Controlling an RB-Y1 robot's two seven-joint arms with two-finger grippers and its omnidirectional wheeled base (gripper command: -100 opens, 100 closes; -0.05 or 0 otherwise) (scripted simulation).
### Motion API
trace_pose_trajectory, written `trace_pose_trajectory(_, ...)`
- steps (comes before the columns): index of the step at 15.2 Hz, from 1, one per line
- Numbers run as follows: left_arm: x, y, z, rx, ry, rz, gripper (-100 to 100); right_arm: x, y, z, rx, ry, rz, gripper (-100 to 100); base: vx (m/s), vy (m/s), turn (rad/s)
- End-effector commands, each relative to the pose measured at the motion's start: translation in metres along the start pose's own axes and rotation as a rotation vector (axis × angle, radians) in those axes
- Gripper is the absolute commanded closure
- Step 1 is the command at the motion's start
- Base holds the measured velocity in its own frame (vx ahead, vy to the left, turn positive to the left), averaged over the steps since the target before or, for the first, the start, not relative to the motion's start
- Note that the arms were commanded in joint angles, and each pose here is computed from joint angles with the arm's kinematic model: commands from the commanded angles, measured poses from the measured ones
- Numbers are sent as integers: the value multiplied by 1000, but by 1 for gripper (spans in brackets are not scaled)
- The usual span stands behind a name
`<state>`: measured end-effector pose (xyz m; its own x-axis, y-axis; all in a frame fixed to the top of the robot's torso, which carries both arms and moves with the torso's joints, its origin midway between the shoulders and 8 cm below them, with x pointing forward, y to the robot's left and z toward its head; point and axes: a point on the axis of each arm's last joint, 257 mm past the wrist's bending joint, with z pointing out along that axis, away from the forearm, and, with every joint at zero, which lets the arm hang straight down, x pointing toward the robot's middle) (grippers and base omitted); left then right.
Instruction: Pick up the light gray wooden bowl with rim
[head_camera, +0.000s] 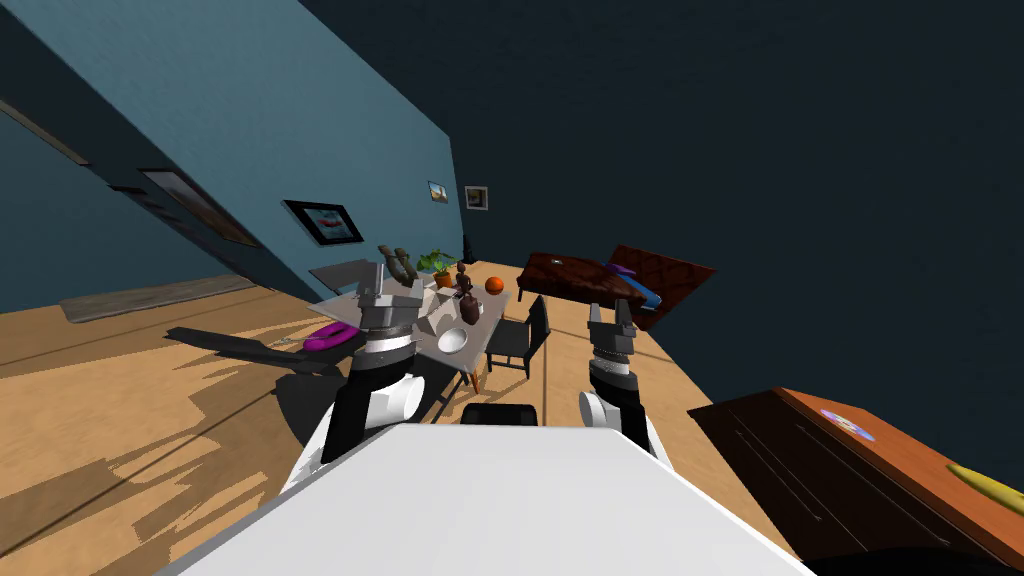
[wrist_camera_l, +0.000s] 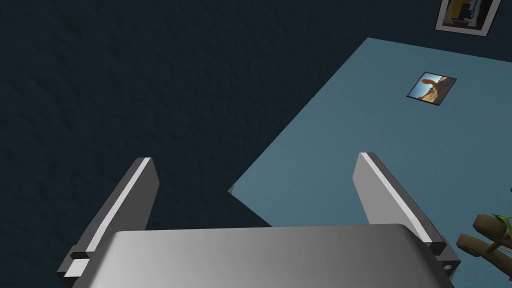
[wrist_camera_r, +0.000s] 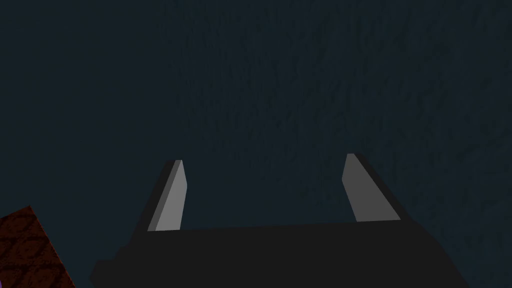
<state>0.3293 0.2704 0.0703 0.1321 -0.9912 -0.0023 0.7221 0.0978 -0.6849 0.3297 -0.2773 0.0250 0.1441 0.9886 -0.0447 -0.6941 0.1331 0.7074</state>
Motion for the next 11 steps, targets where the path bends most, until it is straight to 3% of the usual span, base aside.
trace_pose_trajectory(1,4,7,-1,-20,38,15,-100,0,0,0,0,0,0,0,-1,0,-35)
trace_pose_trajectory(5,7,24,-4,-64,89,41,-100,0,0,0,0,0,0,0,-4,4,-57)
trace_pose_trajectory(7,5,48,-8,-129,124,71,-100,0,0,0,0,0,0,0,-9,9,-95)
trace_pose_trajectory(8,6,48,-8,-129,127,72,-100,0,0,0,0,0,0,0,-11,11,-92)
trace_pose_trajectory(10,-2,79,-14,-212,151,108,-100,0,0,0,0,0,0,0,-11,12,-113)
trace_pose_trajectory(11,-2,79,-14,-212,151,108,-100,0,0,0,0,0,0,0,-13,12,-117)
